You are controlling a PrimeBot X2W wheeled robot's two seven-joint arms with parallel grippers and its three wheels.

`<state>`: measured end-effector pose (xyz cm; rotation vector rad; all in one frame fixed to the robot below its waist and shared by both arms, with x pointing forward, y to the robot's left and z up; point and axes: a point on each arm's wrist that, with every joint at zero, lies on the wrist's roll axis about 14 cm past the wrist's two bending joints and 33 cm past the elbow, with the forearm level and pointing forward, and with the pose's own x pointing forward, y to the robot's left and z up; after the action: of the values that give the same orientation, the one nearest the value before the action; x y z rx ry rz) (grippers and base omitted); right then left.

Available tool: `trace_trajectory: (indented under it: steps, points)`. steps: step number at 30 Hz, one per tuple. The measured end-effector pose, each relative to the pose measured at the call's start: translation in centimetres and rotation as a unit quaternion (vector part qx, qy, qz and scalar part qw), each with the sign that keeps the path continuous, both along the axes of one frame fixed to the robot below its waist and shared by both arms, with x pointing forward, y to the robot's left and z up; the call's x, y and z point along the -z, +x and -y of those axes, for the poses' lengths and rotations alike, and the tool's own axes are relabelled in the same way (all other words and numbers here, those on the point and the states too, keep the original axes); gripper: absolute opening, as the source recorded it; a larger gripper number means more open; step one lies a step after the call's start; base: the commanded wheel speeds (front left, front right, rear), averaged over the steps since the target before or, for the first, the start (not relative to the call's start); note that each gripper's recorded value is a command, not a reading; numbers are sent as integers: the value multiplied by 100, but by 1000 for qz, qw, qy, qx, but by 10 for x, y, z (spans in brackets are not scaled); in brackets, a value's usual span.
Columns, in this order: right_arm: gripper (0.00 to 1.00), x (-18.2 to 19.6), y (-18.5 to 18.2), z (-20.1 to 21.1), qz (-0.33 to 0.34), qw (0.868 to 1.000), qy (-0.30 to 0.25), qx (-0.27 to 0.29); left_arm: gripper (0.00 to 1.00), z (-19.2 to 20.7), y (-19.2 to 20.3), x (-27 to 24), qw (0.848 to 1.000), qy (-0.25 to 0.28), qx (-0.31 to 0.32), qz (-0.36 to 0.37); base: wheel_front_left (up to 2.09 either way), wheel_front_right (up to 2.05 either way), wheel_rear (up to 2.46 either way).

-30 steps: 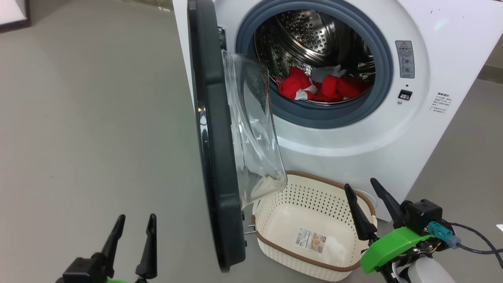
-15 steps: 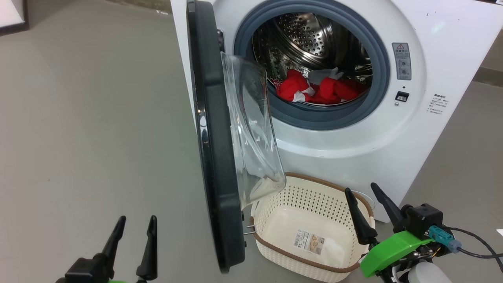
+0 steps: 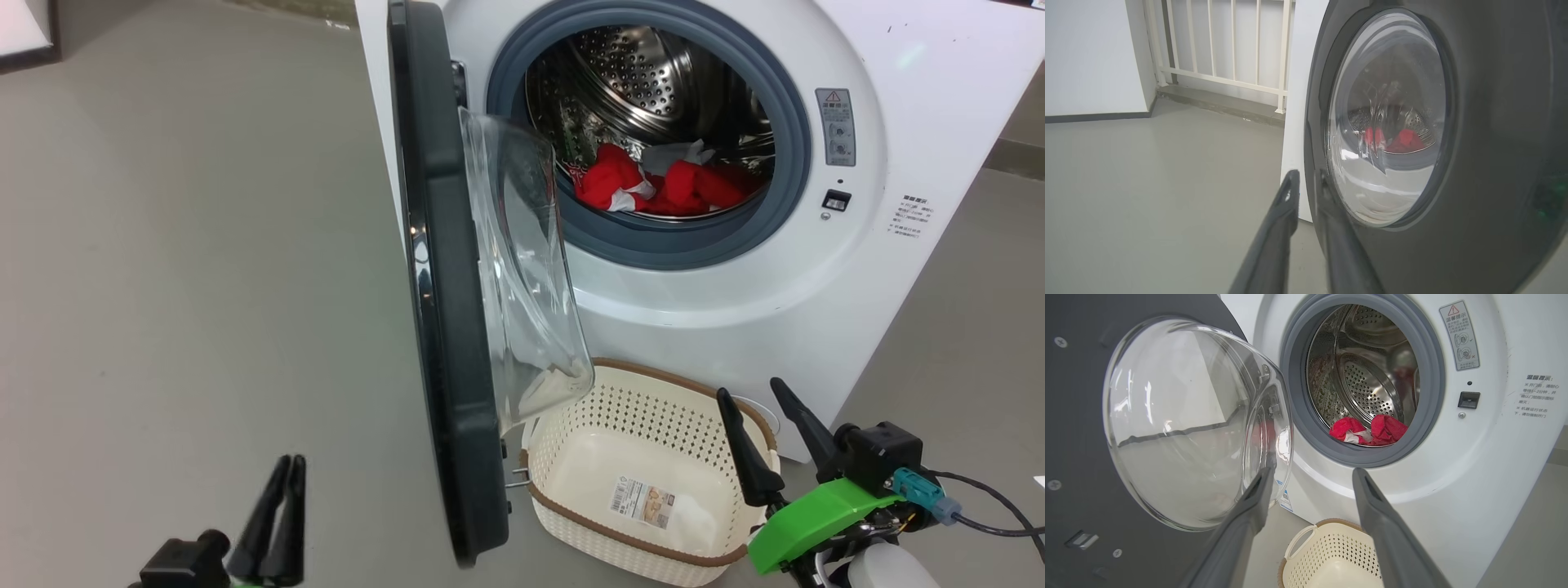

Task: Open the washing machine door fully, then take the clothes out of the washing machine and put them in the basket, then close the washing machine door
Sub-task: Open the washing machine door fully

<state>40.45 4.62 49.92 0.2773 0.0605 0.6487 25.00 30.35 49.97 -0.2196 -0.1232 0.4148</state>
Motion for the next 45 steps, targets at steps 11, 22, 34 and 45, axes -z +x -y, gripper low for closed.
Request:
trace_trajectory:
  steps: [11,22,34,45]
  points:
    - [100,-2,0,5,-2,1000,7,9,0,-3,9,-63,995,44,-3,86,0,0,0]
    - [100,2,-2,14,-8,1000,6,20,0,30,17,-182,964,144,43,218,0,0,0]
    - [100,5,0,21,-13,999,7,29,0,107,41,-195,953,134,173,211,0,0,0]
    - [100,6,0,20,-14,999,7,29,0,142,62,-123,965,50,242,93,0,0,0]
